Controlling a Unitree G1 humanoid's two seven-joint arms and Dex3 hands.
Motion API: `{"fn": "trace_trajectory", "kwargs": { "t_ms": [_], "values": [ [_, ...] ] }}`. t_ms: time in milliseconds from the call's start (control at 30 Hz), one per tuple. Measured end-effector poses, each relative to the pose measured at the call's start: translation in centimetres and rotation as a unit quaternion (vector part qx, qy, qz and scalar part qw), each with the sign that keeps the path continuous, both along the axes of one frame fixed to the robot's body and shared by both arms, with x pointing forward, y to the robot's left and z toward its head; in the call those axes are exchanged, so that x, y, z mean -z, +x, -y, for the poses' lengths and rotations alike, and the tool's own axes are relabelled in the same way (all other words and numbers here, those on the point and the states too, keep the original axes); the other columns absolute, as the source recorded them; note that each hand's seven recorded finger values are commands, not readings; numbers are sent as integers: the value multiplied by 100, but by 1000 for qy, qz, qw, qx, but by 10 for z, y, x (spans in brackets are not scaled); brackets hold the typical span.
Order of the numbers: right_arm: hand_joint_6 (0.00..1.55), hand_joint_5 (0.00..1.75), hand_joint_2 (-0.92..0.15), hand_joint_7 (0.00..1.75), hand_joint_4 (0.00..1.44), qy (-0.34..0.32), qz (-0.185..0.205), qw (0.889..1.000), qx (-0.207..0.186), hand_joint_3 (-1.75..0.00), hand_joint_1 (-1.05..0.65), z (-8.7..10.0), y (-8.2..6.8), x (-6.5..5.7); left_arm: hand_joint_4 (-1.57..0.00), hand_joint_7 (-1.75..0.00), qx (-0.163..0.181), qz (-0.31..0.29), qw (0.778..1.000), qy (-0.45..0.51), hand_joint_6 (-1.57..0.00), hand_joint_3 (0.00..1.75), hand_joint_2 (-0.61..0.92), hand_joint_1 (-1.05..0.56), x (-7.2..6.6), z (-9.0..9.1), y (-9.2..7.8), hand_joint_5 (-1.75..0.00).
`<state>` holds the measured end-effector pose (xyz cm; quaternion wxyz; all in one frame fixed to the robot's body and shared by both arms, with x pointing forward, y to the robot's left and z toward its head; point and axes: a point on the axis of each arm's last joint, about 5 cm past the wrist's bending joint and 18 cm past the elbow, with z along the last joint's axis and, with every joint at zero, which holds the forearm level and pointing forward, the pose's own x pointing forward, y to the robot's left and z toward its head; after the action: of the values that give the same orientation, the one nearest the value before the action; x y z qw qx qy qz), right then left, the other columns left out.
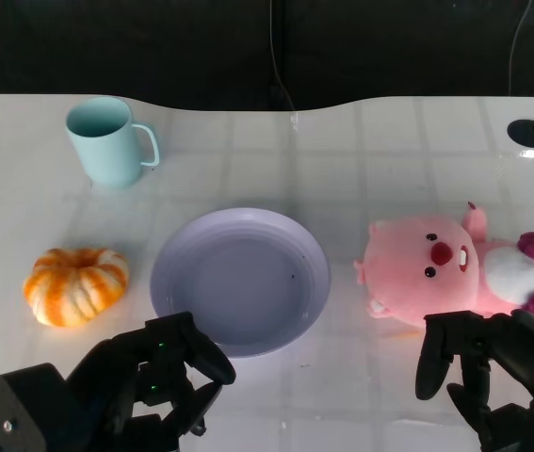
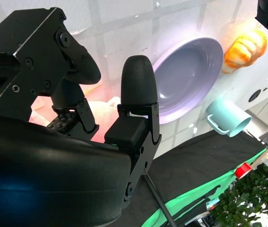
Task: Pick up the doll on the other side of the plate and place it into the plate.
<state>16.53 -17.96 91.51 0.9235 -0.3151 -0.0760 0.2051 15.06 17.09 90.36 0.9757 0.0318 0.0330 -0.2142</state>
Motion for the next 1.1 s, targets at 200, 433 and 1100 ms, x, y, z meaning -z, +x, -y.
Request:
{"fn": "trace_trajectory", "kwargs": {
  "t_ms": [200,433,1100],
  "values": [
    [81,165,-30,130,86,1,0,1000,1,-139,12,0,0,0,-61,-136,0,0,1000,0,-63,68,81,-32,0,0,0,-175],
    [72,130,-44,99,76,34,7,999,12,-103,9,4,1,-4,-62,-140,2,-1,1000,-2,-63,70,80,-31,1,2,0,-175],
    [7,67,-91,18,0,-99,70,987,101,-1,-59,15,10,-64,-62,-143,7,6,1000,-6,-61,80,74,-29,1,4,4,-175]
  ]
}}
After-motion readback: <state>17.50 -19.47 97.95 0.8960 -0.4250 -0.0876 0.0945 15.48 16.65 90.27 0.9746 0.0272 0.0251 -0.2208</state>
